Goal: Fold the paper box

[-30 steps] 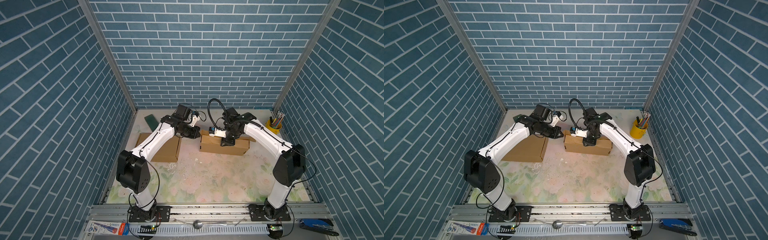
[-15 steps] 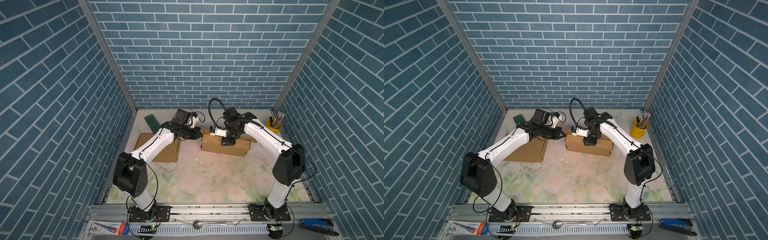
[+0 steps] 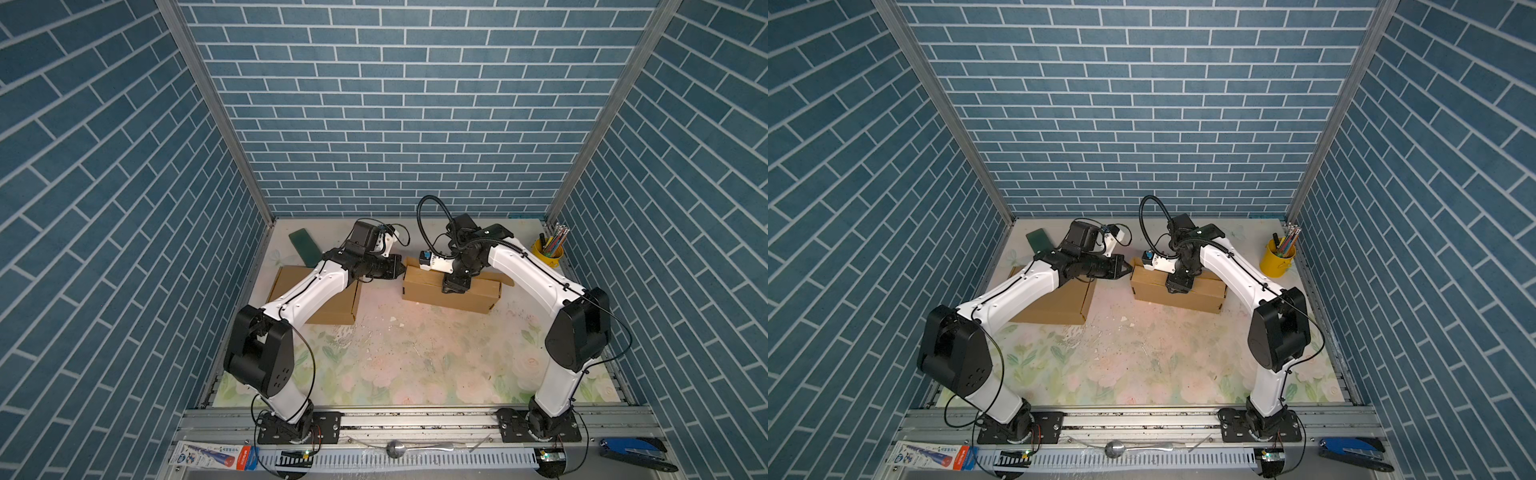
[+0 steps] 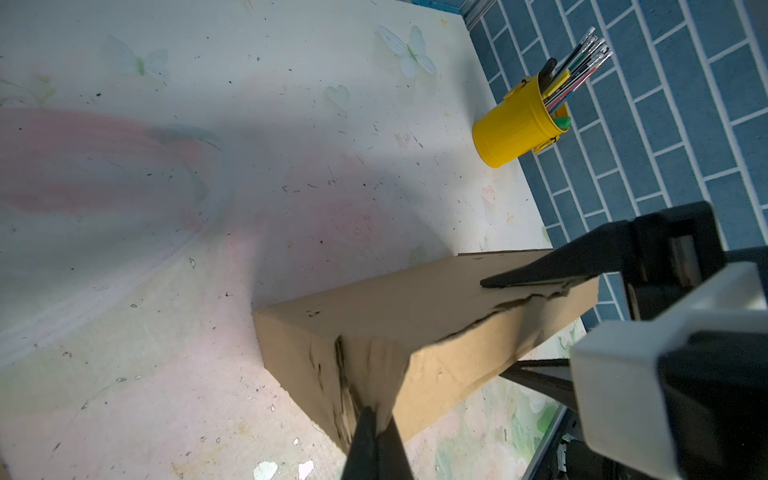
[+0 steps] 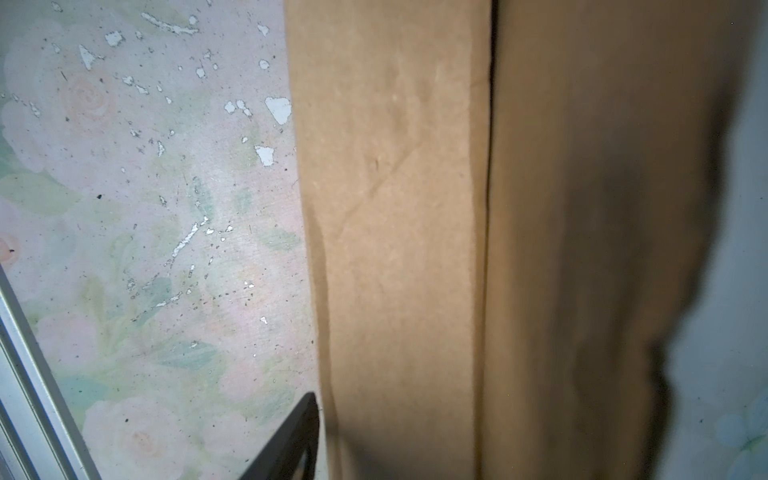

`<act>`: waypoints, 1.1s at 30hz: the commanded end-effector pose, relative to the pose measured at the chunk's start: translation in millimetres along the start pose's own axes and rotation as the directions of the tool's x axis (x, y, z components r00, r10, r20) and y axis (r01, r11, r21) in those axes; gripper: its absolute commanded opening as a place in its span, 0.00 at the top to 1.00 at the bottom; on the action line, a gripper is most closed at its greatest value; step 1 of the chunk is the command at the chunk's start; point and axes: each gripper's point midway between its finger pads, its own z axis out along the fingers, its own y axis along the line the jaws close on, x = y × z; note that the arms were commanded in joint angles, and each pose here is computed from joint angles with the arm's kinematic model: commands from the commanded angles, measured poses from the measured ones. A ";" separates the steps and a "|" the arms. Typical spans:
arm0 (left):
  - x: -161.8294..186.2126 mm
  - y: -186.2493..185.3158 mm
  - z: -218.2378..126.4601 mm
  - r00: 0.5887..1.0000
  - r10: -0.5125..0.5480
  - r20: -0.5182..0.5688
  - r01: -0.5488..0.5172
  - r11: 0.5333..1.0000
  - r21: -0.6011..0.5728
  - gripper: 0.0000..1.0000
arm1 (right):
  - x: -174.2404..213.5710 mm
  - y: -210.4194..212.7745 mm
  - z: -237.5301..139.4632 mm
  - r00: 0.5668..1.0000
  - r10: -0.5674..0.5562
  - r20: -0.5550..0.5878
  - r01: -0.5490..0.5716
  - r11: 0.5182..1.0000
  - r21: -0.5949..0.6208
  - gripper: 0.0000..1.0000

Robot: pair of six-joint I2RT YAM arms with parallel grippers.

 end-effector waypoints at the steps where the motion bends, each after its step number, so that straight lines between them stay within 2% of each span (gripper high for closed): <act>1: 23.0 17.3 14.7 0.997 -0.037 -0.068 0.033 0.998 -0.052 0.99 | 10.7 18.6 10.7 0.998 0.044 -0.054 -0.049 0.993 -0.103 0.38; 15: 22.3 22.6 18.9 0.999 0.028 -0.040 -0.031 0.998 -0.061 0.99 | 10.7 15.4 13.9 0.997 0.049 -0.059 -0.055 0.993 -0.105 0.38; 23: 34.4 34.7 23.4 0.997 0.043 -0.062 -0.049 0.994 -0.096 0.99 | 9.3 15.2 13.1 0.997 0.050 -0.058 -0.056 0.993 -0.108 0.39; 29: 32.4 33.1 20.6 0.996 0.059 -0.062 -0.065 0.993 -0.102 0.99 | 9.7 14.4 12.9 0.997 0.052 -0.061 -0.058 0.993 -0.102 0.40; 33: 18.5 22.8 10.3 0.996 0.079 -0.044 -0.083 0.992 -0.100 0.99 | 10.5 14.6 14.1 0.997 0.053 -0.062 -0.060 0.993 -0.104 0.40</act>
